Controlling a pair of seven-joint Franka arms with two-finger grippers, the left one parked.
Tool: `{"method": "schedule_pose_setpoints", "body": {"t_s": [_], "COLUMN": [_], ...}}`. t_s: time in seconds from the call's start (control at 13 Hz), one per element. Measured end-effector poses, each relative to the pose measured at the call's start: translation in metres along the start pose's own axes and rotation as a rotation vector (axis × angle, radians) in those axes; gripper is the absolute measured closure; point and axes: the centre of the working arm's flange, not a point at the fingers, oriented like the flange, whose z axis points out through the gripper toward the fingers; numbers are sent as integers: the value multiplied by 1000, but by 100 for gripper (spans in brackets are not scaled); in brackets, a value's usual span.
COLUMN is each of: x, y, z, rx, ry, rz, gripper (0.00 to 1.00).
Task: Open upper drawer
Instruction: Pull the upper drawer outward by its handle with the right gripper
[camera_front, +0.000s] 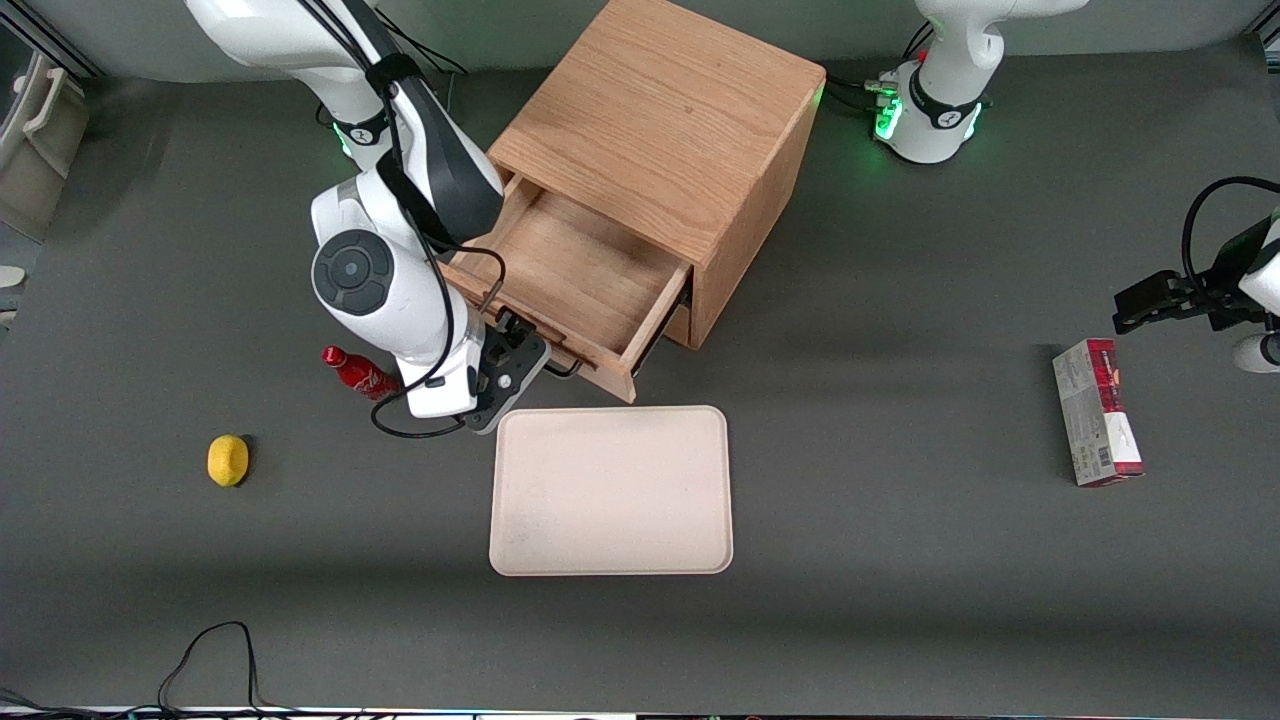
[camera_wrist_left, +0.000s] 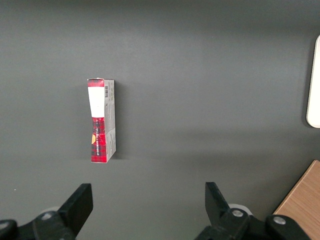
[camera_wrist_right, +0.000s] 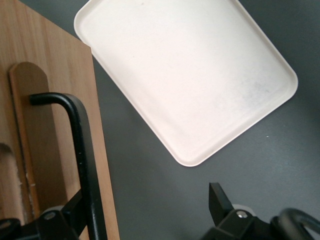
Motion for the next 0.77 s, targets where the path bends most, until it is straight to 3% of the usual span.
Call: {"method": "schedule_pose_setpoints", "body": {"t_s": [0.77], "x": [-1], "y": [55], "z": [-3], "rx": [-21], "ry": [26], "rz": [70], "gripper": [0]}}
